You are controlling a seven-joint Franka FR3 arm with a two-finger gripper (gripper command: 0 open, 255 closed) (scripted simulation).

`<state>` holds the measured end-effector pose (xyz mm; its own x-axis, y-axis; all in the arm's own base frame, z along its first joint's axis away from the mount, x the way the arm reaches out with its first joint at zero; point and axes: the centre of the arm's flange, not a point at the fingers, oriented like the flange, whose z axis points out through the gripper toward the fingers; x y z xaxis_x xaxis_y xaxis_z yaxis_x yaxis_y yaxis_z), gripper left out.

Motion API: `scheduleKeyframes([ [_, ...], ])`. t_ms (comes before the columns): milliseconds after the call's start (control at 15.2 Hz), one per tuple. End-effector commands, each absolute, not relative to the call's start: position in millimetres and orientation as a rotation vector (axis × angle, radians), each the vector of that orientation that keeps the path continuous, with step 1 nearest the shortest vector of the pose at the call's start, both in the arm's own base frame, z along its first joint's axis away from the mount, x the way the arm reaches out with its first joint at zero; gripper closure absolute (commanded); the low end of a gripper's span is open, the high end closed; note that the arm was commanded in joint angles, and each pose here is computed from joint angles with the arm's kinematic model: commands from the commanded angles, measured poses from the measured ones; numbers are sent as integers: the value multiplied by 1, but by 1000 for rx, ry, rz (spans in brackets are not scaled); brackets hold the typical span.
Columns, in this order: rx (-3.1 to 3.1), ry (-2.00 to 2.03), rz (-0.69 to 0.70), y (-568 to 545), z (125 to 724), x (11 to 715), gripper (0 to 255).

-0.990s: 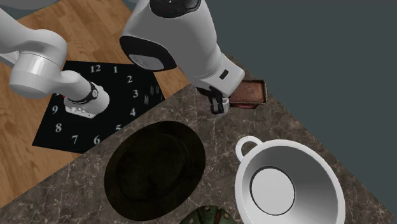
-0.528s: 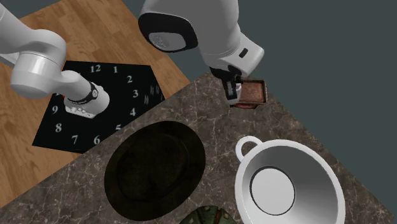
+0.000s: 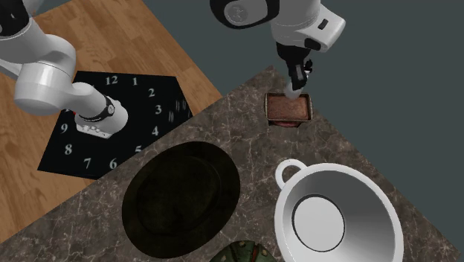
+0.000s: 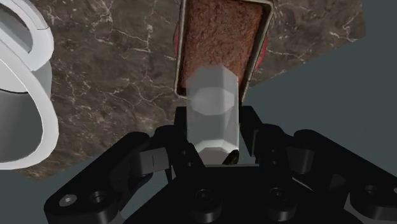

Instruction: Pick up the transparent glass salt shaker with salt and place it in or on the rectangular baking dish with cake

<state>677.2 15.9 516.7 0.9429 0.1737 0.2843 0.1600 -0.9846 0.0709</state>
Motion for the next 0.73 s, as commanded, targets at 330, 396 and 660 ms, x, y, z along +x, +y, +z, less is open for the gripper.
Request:
scheduleKeyframes([
  [330, 3051, 261, 453, 26, 485, 688, 255],
  [396, 3051, 261, 453, 26, 480, 688, 255],
  [660, 3051, 261, 453, 26, 459, 688, 255],
])
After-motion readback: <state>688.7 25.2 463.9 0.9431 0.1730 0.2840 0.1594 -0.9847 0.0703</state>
